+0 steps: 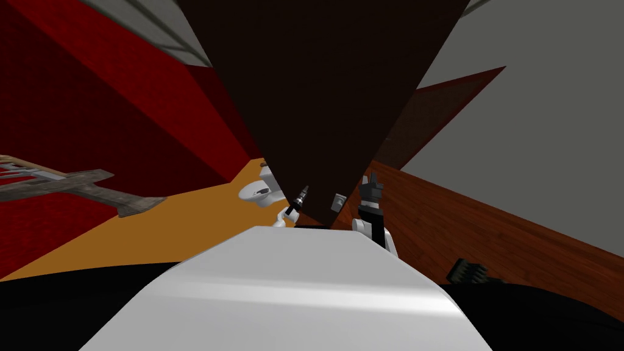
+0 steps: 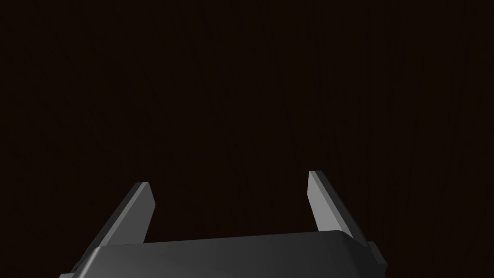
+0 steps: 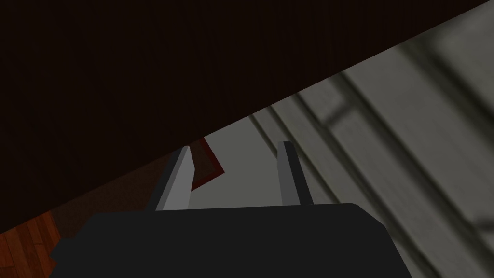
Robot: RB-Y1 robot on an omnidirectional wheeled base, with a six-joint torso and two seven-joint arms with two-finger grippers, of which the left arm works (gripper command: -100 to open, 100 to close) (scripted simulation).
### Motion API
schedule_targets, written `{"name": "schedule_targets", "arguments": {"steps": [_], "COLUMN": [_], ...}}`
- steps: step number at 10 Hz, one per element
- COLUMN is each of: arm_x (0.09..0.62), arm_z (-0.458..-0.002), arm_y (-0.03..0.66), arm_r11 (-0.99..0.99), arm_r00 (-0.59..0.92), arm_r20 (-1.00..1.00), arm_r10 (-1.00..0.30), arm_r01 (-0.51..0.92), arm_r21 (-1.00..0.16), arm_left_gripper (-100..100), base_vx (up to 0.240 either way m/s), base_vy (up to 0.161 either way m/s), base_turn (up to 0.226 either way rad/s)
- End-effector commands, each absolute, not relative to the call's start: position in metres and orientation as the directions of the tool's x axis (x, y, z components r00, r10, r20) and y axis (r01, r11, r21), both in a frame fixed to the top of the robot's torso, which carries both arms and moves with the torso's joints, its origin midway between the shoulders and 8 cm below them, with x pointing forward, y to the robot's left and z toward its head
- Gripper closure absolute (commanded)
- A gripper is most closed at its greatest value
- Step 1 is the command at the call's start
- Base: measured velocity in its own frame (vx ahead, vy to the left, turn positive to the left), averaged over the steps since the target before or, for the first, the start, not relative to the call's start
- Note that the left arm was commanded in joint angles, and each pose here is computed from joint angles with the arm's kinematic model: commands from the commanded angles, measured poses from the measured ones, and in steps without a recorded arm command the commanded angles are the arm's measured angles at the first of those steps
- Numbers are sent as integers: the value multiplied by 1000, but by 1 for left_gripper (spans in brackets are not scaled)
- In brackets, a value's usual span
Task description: Push the door open
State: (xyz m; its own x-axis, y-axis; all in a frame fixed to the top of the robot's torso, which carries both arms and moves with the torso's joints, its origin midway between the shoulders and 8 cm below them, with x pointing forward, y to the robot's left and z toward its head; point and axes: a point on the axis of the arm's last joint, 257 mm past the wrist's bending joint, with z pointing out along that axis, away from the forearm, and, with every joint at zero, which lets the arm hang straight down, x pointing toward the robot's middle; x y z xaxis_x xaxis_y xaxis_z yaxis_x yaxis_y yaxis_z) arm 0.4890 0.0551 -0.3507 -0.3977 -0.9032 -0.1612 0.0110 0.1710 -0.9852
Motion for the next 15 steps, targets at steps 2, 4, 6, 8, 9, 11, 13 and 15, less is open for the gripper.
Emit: {"name": "schedule_targets", "arguments": {"steps": [2, 4, 6, 8, 9, 11, 13, 15], "arm_x": [504, 513, 521, 524, 526, 532, 532, 538], "arm_z": [-349, -348, -346, -346, -345, -344, -344, -342], "arm_y": [62, 66, 69, 69, 70, 72, 72, 73], "arm_r11": [173, 174, 172, 172, 171, 170, 170, 166], "arm_r00": [-391, -386, -382, -381, -380, -377, -377, -374], "arm_r20": [-164, -166, -165, -165, -164, -163, -163, -160], "arm_r10": [-906, -907, -909, -910, -910, -912, -912, -914], "arm_r01": [13, 14, 15, 15, 15, 16, 16, 16], "arm_r21": [-985, -985, -985, -985, -985, -985, -985, -986], "arm_left_gripper": [-100, -100, -100, -100, -100, -100, -100, -100], "base_vx": [-18, -44, -28, -27, -16, -15, -2, -25], "base_vy": [51, 66, 55, 33, 11, 14, 25, 29], "base_turn": [1, 10, -12, 13, 10, 4, -16, 5]}}
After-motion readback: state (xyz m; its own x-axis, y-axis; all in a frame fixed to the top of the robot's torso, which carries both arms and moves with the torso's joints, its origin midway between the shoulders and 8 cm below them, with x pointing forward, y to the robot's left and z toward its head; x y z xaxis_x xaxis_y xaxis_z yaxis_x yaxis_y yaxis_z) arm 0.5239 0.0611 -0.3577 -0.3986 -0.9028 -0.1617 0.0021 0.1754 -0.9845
